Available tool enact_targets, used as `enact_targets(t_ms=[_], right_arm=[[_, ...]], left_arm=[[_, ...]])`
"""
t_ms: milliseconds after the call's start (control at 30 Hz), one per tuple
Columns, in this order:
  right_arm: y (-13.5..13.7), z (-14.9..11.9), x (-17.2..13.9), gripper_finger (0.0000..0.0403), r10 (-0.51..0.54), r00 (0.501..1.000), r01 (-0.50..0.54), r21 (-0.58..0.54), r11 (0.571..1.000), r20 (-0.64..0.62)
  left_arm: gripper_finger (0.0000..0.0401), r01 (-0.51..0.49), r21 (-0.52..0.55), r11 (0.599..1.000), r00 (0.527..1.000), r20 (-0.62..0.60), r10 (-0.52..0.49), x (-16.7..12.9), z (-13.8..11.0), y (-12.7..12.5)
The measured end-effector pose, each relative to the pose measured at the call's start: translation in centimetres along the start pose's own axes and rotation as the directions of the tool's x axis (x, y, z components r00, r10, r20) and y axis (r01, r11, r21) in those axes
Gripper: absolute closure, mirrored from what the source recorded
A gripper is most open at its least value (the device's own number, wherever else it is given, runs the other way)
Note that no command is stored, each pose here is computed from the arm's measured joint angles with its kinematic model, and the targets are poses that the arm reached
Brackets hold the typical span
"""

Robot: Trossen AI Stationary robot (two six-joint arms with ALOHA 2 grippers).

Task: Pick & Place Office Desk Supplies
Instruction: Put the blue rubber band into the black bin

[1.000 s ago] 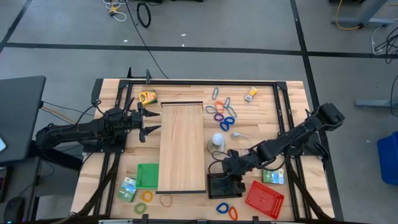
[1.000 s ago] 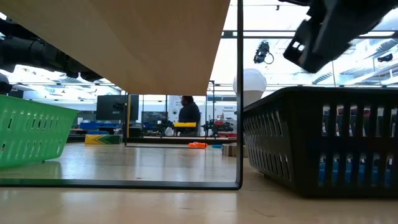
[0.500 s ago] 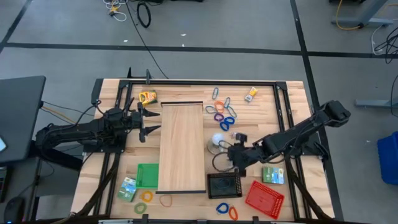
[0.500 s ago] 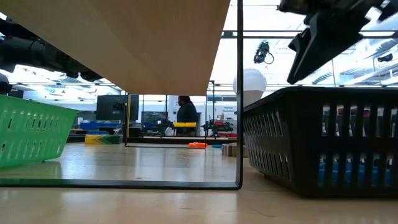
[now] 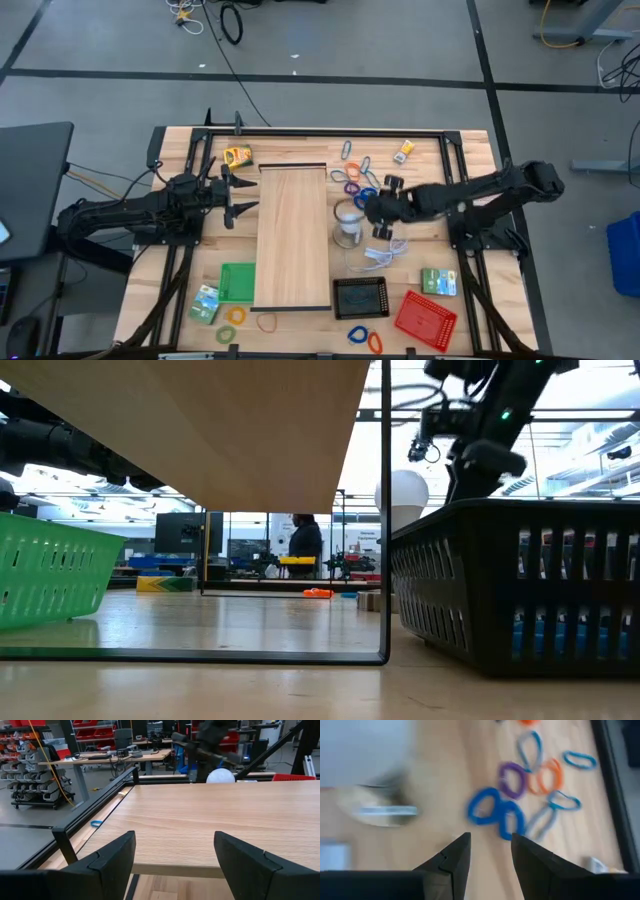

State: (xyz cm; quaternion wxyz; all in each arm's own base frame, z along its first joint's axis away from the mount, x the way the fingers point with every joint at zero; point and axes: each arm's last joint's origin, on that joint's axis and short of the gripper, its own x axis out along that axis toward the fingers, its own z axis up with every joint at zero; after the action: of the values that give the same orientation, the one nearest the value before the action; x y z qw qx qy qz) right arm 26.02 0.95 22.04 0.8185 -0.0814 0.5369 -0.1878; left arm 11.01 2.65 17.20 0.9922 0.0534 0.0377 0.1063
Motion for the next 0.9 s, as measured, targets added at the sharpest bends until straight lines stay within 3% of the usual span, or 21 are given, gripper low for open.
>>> enact_targets(t_ms=[267,500,667,900], right_arm=[[-5.6,0.2,2.3,0.0244,-0.043,0.997,0.047,0.070,0.996,-0.063],[-10.6,0.5,4.2,0.0233,0.074,0.997,-0.077,0.167,0.983,0.027],[-13.6,-0.6,5.4,0.0233,0.126,0.992,-0.128,0.232,0.964,0.024],[-14.9,-1.1,8.4,0.0233,0.202,0.979,-0.197,0.247,0.949,0.008]], left_arm=[[0.0128,0.000,0.004,1.000,1.000,0.000,0.000,0.0,0.0,0.0],[0.0128,0.000,0.004,1.000,1.000,0.000,0.000,0.0,0.0,0.0],[0.0128,0.000,-0.001,1.000,1.000,0.000,0.000,0.0,0.0,0.0],[0.0128,-0.009,-0.009,1.000,1.000,-0.001,0.009,0.0,0.0,0.0]])
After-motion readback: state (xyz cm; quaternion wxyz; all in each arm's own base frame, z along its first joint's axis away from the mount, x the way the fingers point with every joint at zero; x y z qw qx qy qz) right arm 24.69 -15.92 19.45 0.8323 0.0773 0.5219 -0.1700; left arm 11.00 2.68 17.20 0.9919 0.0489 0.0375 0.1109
